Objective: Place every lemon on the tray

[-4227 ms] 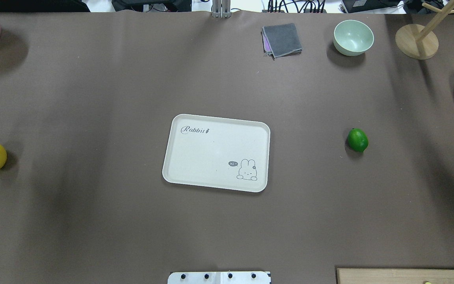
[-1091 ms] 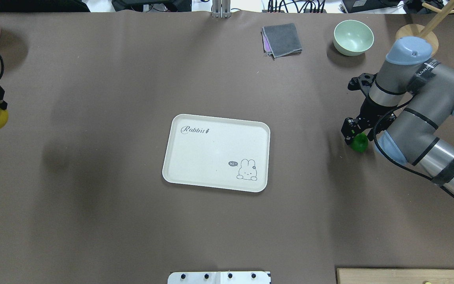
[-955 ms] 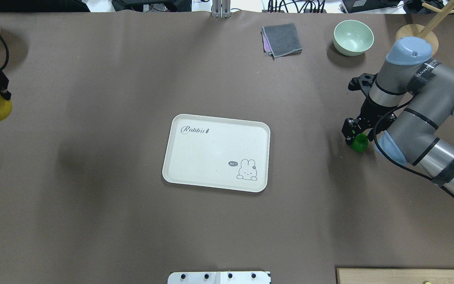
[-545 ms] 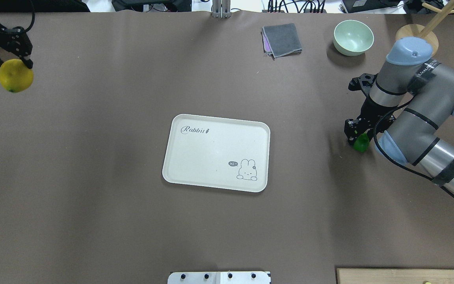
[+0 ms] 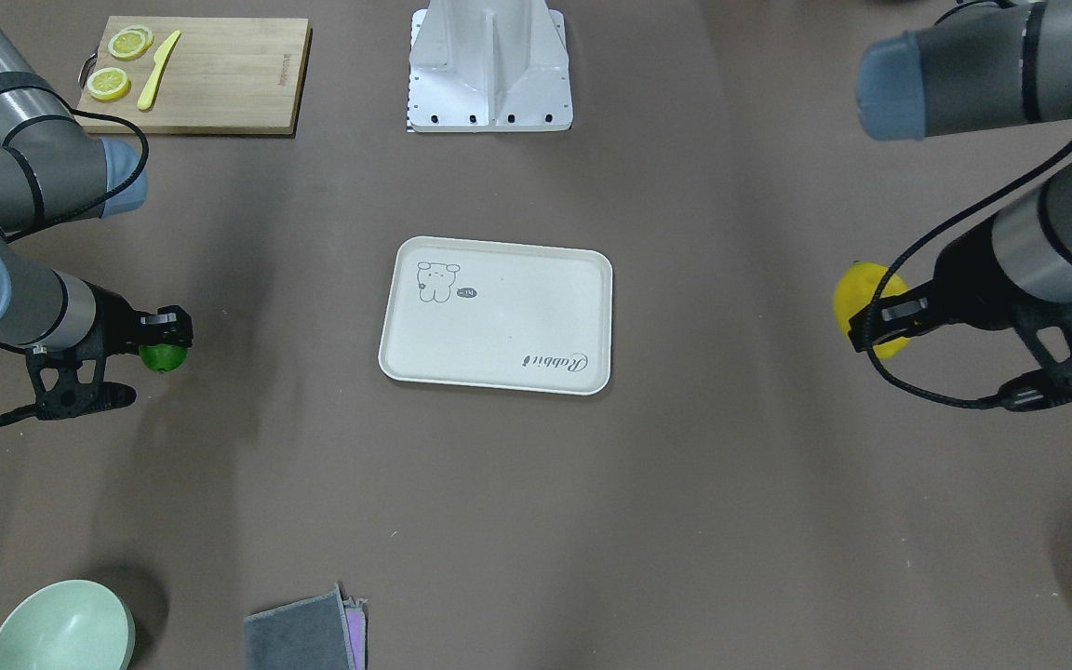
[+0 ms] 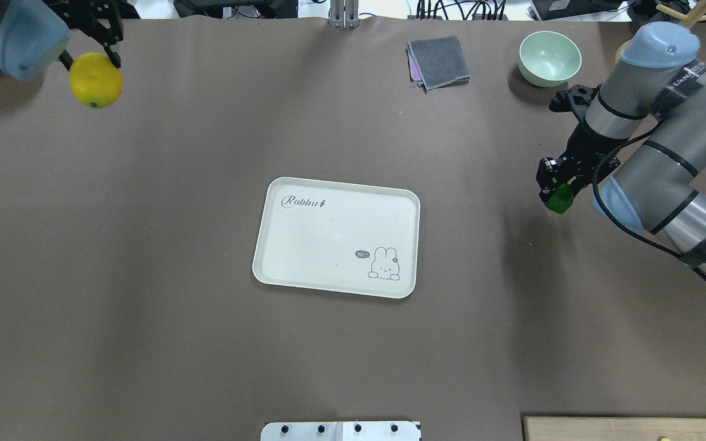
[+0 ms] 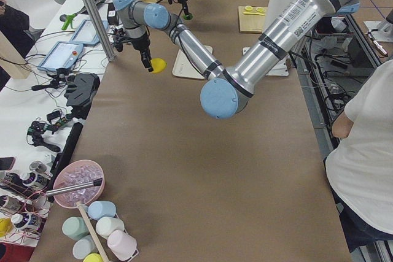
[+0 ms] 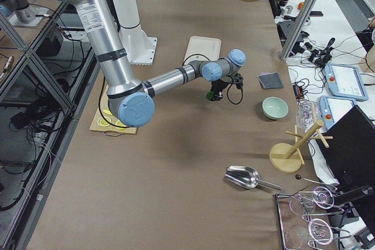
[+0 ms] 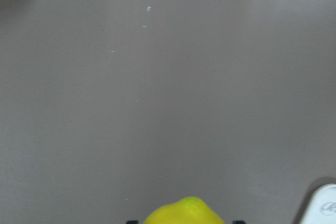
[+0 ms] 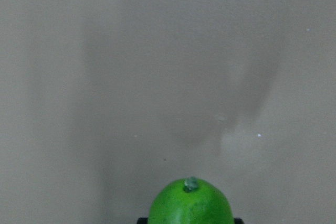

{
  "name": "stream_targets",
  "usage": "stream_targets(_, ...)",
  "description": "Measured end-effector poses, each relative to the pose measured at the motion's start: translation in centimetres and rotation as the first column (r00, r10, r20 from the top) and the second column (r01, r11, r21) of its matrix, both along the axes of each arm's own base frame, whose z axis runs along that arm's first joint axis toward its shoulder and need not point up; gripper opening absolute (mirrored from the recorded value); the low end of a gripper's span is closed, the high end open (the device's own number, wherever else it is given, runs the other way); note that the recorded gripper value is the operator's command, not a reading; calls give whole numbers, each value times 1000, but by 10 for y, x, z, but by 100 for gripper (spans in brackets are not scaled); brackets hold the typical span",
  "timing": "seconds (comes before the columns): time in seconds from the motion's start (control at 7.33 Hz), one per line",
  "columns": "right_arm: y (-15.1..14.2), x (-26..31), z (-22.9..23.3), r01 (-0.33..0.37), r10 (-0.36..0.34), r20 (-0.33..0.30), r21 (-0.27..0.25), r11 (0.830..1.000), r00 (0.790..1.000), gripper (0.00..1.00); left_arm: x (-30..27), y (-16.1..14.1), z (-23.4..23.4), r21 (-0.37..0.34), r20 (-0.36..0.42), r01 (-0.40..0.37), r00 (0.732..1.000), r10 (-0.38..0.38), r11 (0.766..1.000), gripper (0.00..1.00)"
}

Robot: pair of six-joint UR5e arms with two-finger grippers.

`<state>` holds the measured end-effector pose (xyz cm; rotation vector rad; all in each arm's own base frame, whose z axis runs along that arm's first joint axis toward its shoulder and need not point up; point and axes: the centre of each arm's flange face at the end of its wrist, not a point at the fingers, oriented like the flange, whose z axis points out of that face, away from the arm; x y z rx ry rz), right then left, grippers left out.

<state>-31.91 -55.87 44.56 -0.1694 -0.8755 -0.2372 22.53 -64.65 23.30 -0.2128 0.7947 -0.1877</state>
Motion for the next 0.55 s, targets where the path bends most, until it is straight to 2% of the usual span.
stream_targets(0.27, -5, -3, -36, 11, -11, 84, -5, 1000, 996, 34, 70, 22, -31, -50, -4, 30, 1000, -30, 998, 0)
stream_targets(0.55, -11, -19, -84, 6, -6, 131, 0, 1000, 991, 34, 138, 48, -47, -59, 13, 61, 998, -60, 996, 0)
